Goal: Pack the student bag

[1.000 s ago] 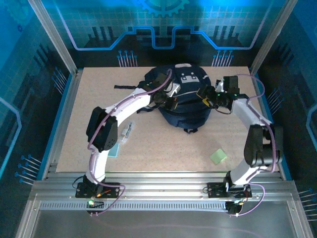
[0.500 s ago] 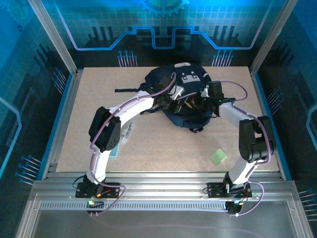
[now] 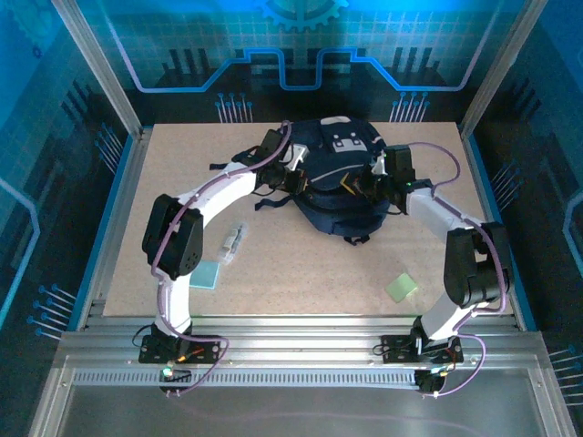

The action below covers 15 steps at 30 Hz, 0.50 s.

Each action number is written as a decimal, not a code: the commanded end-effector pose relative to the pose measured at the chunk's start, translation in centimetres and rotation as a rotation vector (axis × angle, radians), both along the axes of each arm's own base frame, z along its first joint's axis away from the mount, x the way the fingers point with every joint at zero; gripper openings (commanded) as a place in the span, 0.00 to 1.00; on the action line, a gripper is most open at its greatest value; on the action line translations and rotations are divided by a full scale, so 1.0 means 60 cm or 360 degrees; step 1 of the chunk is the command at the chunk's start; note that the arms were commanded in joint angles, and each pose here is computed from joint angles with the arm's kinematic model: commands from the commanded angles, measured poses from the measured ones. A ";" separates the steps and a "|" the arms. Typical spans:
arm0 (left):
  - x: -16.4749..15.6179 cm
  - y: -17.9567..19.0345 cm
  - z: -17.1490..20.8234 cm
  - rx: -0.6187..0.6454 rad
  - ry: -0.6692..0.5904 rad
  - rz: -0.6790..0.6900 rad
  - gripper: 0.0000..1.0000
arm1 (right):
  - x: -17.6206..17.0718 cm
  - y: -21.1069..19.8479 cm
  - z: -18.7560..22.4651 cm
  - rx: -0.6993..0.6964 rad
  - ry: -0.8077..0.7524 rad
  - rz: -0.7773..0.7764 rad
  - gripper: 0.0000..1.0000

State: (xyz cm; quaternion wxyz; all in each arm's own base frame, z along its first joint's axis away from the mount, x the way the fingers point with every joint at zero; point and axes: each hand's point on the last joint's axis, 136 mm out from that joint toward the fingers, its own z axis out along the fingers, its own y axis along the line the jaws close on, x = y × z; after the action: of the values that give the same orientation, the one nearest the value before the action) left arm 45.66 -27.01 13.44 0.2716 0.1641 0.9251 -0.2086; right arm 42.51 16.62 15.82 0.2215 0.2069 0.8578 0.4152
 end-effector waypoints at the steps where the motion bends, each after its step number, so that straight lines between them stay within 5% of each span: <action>1: 0.053 0.104 -0.013 0.0355 -0.0089 0.0293 0.00 | 0.029 -0.010 0.036 -0.0059 -0.0108 0.0044 0.00; 4: 0.080 0.107 -0.006 0.0363 -0.0130 0.0407 0.00 | 0.027 0.002 0.040 -0.0116 -0.0096 0.0134 0.00; 5: 0.077 0.097 -0.008 0.0320 -0.0125 0.0405 0.04 | 0.021 -0.004 0.041 -0.0165 -0.0085 0.0134 0.11; 8: 0.046 0.069 -0.014 0.0293 -0.0175 0.0354 0.39 | -0.007 -0.038 0.039 -0.0359 -0.0039 0.0091 0.58; 11: 0.010 0.064 -0.015 0.0234 -0.0191 0.0361 0.67 | -0.045 -0.091 0.025 -0.0623 0.0035 -0.0003 0.90; 13: -0.008 0.066 -0.006 0.0149 -0.0210 0.0390 0.98 | -0.070 -0.122 0.012 -0.0745 0.0112 -0.0039 1.00; 15: -0.023 0.067 0.007 0.0057 -0.0236 0.0384 0.99 | -0.105 -0.154 -0.009 -0.0872 0.0241 -0.0073 1.00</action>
State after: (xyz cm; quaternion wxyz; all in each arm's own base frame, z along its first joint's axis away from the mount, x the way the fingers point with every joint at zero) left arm 43.80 -22.33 8.50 0.2854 0.0947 0.9485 -0.0999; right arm 40.14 11.70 18.09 0.2557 0.1714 0.9145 0.2625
